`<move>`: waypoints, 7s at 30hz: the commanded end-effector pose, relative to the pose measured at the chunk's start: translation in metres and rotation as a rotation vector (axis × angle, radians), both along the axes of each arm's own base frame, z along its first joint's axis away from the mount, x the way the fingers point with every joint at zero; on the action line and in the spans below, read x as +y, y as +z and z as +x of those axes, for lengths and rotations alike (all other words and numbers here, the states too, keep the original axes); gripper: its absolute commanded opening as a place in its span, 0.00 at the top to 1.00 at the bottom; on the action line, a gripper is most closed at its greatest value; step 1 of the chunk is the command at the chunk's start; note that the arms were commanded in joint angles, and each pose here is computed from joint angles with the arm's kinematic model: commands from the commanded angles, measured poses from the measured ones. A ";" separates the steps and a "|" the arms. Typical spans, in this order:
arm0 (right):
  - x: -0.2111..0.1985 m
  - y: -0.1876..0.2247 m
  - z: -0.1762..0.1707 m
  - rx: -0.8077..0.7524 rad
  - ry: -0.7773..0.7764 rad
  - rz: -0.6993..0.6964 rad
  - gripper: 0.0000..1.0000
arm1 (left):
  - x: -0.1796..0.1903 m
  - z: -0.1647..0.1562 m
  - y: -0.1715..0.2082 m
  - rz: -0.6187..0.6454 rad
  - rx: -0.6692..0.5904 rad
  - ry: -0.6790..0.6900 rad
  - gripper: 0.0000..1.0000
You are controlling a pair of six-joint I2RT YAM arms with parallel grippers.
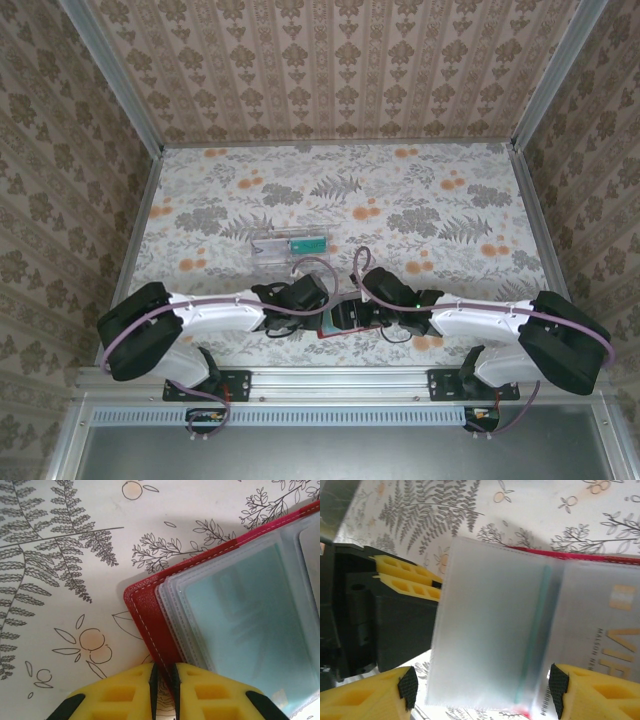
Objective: Take the credit cards out of the card holder
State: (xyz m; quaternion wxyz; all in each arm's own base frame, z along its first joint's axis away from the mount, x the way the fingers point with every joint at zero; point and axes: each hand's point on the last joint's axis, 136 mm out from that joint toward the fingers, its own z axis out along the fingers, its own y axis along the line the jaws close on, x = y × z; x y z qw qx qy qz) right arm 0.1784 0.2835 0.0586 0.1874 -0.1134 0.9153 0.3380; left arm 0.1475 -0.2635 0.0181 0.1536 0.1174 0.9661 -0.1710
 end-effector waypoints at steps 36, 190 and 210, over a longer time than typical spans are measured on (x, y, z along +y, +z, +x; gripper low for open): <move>-0.064 -0.033 0.009 -0.055 -0.089 -0.261 0.76 | -0.074 0.005 0.036 -0.272 0.073 0.023 0.81; -0.073 -0.042 -0.004 0.000 -0.140 -0.266 0.80 | 0.034 -0.018 0.040 -0.301 0.103 0.317 1.00; -0.088 0.044 0.013 -0.272 -0.179 -0.164 0.00 | 0.042 0.017 0.152 0.132 -0.273 -0.238 1.00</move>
